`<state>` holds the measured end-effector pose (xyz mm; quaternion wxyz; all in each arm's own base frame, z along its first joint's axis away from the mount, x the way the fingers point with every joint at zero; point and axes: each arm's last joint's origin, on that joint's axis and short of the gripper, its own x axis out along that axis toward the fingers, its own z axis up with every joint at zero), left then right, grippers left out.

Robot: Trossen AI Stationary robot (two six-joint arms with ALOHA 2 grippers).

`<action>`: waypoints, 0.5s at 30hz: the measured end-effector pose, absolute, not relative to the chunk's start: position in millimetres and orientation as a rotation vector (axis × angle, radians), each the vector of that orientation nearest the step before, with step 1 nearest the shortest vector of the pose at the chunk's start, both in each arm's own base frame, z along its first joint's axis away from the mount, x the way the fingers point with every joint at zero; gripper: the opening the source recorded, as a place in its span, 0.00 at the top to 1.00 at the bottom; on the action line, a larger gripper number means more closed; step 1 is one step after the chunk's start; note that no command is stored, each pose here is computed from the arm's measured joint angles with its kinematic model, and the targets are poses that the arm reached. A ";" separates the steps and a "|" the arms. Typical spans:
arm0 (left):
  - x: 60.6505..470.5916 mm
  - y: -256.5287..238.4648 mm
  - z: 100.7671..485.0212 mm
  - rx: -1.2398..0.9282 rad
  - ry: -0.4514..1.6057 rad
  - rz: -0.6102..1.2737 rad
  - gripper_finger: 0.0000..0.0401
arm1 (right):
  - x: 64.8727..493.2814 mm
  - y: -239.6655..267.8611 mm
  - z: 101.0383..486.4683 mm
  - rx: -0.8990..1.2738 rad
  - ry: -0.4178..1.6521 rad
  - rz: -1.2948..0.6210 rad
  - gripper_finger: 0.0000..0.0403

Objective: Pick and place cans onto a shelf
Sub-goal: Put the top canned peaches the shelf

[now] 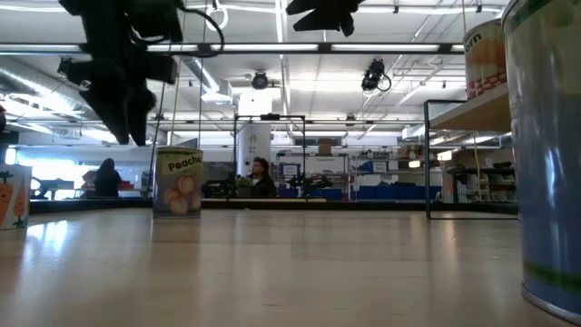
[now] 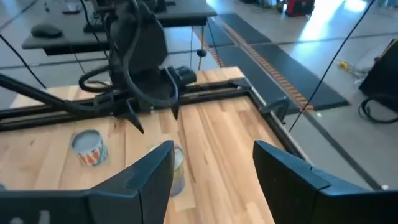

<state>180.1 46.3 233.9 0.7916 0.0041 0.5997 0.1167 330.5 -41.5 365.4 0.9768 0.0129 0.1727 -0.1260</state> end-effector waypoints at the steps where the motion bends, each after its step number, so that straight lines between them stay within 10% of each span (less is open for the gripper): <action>1: 184.0 48.8 230.1 0.044 1.308 0.225 0.14 | 333.7 -39.7 363.3 0.036 0.345 -0.253 0.44; 15: 249.6 44.5 211.4 0.114 0.991 -0.045 0.14 | 339.4 -10.3 346.7 0.094 0.449 -0.235 0.44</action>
